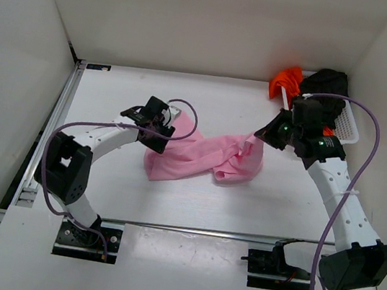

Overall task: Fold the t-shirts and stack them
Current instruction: Flatten out the tshirt

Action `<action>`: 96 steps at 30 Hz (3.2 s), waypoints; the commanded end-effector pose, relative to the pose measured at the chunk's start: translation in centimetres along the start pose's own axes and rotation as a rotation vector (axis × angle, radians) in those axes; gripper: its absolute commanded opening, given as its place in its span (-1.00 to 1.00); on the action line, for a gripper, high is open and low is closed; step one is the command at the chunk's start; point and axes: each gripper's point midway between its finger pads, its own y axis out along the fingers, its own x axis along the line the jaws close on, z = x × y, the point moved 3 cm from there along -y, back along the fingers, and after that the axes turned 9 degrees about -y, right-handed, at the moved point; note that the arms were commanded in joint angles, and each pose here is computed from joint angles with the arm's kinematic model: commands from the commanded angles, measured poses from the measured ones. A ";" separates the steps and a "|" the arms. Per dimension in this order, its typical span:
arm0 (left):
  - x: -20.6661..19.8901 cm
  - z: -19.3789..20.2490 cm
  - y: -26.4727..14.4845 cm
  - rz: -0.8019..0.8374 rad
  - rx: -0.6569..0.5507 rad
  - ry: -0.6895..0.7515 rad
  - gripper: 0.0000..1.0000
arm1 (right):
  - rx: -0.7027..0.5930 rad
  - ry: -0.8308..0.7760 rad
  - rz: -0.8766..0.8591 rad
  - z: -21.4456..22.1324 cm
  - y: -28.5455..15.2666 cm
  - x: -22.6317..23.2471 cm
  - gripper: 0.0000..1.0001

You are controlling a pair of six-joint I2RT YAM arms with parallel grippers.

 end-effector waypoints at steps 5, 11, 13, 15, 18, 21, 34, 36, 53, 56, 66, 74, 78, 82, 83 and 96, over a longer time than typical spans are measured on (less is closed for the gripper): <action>-3.3 1.7 0.8 0.137 0.135 0.034 -0.05 | -0.051 -0.001 -0.028 -1.0 -0.3 0.8 -1.00; -1.8 1.8 2.6 0.028 0.167 0.039 0.00 | -0.059 -0.017 -0.031 -1.2 -0.4 1.1 -1.00; -1.7 1.7 2.6 0.017 0.165 0.040 0.06 | -0.072 -0.027 -0.028 -1.3 -0.7 1.0 -1.00; -1.3 1.7 2.6 0.012 0.164 0.030 0.11 | -0.072 -0.027 -0.028 -1.3 -0.7 1.0 -1.00; -0.9 1.6 2.6 -0.001 0.162 0.023 0.18 | -0.072 -0.027 -0.028 -1.3 -0.7 1.0 -1.00; -0.6 1.3 2.4 -0.017 0.150 0.024 0.21 | -0.064 -0.026 -0.023 -1.1 -0.5 0.8 -1.00; -1.5 1.5 3.5 0.041 0.180 0.019 -0.19 | -0.074 -0.034 -0.007 -1.3 -0.7 0.6 -1.00; -1.5 1.6 3.7 0.039 0.192 0.018 -0.24 | -0.074 -0.034 -0.007 -1.3 -0.7 0.6 -1.00; -0.9 1.7 4.1 0.012 0.206 0.012 -0.79 | -0.079 -0.043 0.001 -1.5 -0.8 0.6 -1.00; -0.9 1.6 3.6 0.013 0.195 0.012 -0.79 | -0.079 -0.043 0.001 -1.5 -0.8 0.6 -1.00; 2.5 -7.3 -2.9 -0.036 -0.110 -0.075 -0.79 | -0.039 -0.044 -0.025 -6.2 2.0 0.2 -1.00; 15.1 -23.4 -23.0 -0.246 -0.757 -0.282 -0.79 | -0.447 -0.075 -0.278 -26.6 -3.2 7.4 -1.00; 16.0 -24.2 -29.0 -0.266 -0.896 -0.285 -0.79 | -0.568 -0.108 -0.292 -25.4 -7.2 7.1 -1.00; 16.0 -20.9 -27.7 -0.281 -0.826 -0.306 -0.79 | -0.465 -0.141 -0.218 -20.6 -6.3 4.4 -1.00; 16.1 -20.0 -27.1 -0.291 -0.803 -0.313 -0.79 | -0.418 -0.162 -0.201 -18.7 -5.7 3.9 -1.00; 14.8 7.4 -11.3 -0.391 -0.191 -0.413 -0.79 | 0.238 -0.027 0.134 16.7 0.8 -10.5 -1.00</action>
